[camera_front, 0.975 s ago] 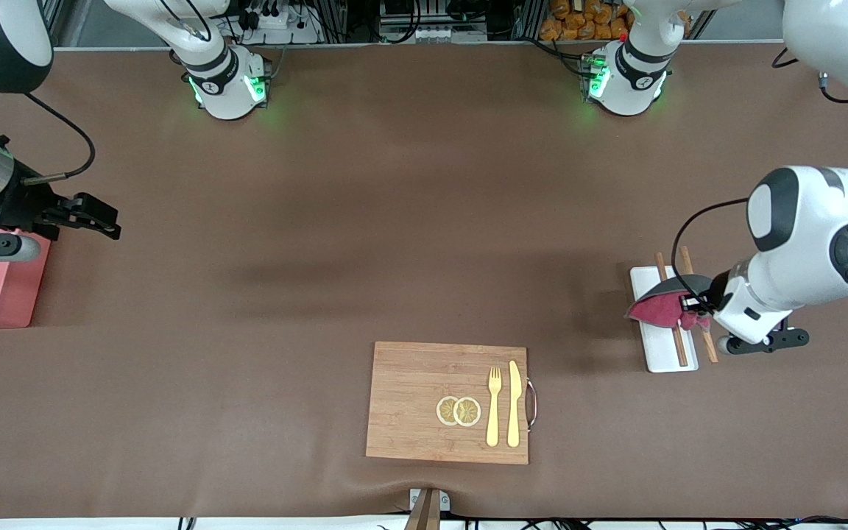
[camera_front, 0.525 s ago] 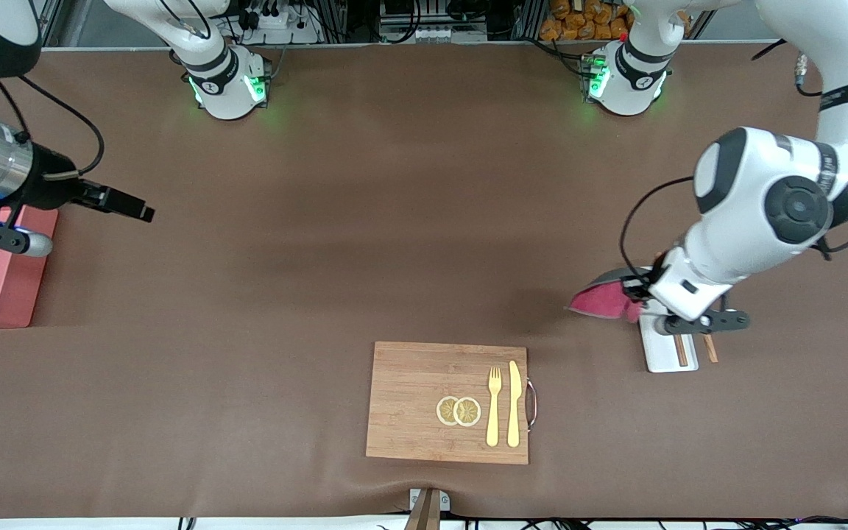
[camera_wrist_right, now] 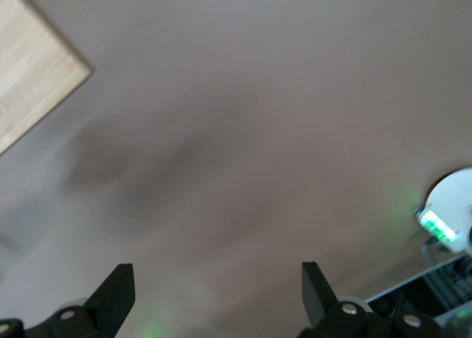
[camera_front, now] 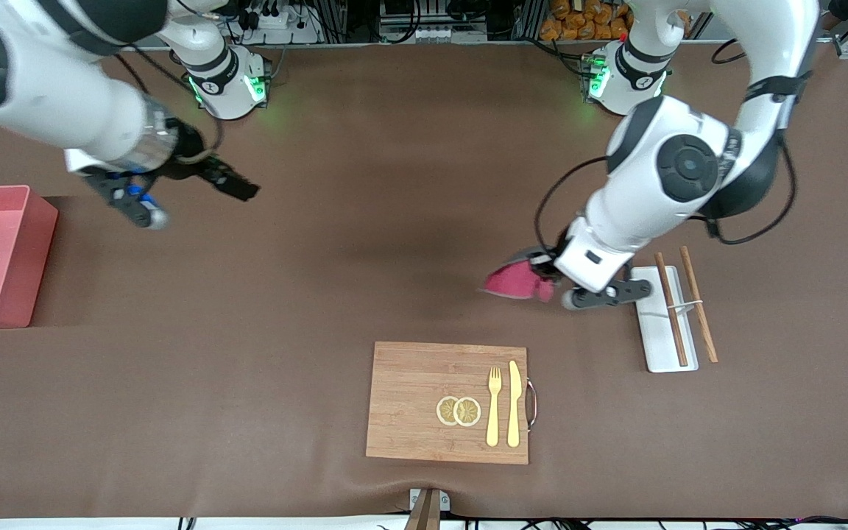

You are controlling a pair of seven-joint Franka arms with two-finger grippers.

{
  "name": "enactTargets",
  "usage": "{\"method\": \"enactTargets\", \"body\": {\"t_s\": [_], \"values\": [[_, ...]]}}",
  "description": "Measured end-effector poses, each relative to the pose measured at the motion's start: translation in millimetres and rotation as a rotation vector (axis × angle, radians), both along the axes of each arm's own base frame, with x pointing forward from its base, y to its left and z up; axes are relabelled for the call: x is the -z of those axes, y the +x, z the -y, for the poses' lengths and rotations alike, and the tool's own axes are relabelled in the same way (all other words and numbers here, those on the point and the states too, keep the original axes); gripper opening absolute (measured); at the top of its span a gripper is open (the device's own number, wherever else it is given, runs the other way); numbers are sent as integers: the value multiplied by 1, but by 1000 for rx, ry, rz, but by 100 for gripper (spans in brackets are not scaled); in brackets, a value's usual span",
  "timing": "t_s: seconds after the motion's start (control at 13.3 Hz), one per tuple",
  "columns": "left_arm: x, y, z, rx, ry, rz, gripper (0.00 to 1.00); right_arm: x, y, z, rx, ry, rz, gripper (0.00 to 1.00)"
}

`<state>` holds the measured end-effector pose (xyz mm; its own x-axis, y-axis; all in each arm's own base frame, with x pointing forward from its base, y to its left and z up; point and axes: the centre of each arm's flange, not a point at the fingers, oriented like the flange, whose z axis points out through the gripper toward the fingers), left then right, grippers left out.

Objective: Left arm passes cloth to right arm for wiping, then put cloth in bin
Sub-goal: 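Lift the cloth with the left gripper while the right gripper approaches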

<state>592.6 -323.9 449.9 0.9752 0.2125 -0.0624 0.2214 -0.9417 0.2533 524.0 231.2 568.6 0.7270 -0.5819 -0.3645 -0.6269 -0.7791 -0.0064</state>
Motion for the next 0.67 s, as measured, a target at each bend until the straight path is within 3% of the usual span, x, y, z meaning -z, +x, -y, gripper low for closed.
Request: {"method": "enactTargets", "body": {"t_s": [0.15, 0.38, 0.6, 0.67], "values": [[2, -7, 34, -74, -63, -1, 4, 6, 3, -9, 91, 101, -92, 100], [-6, -22, 86, -197, -155, -29, 4, 34, 15, -18, 196, 154, -226, 100], [-20, -47, 142, -306, -227, -52, 4, 62, 30, -33, 294, 271, -363, 100], [-21, -56, 156, -335, -245, -61, 4, 69, 37, -35, 341, 287, -383, 100]]}}
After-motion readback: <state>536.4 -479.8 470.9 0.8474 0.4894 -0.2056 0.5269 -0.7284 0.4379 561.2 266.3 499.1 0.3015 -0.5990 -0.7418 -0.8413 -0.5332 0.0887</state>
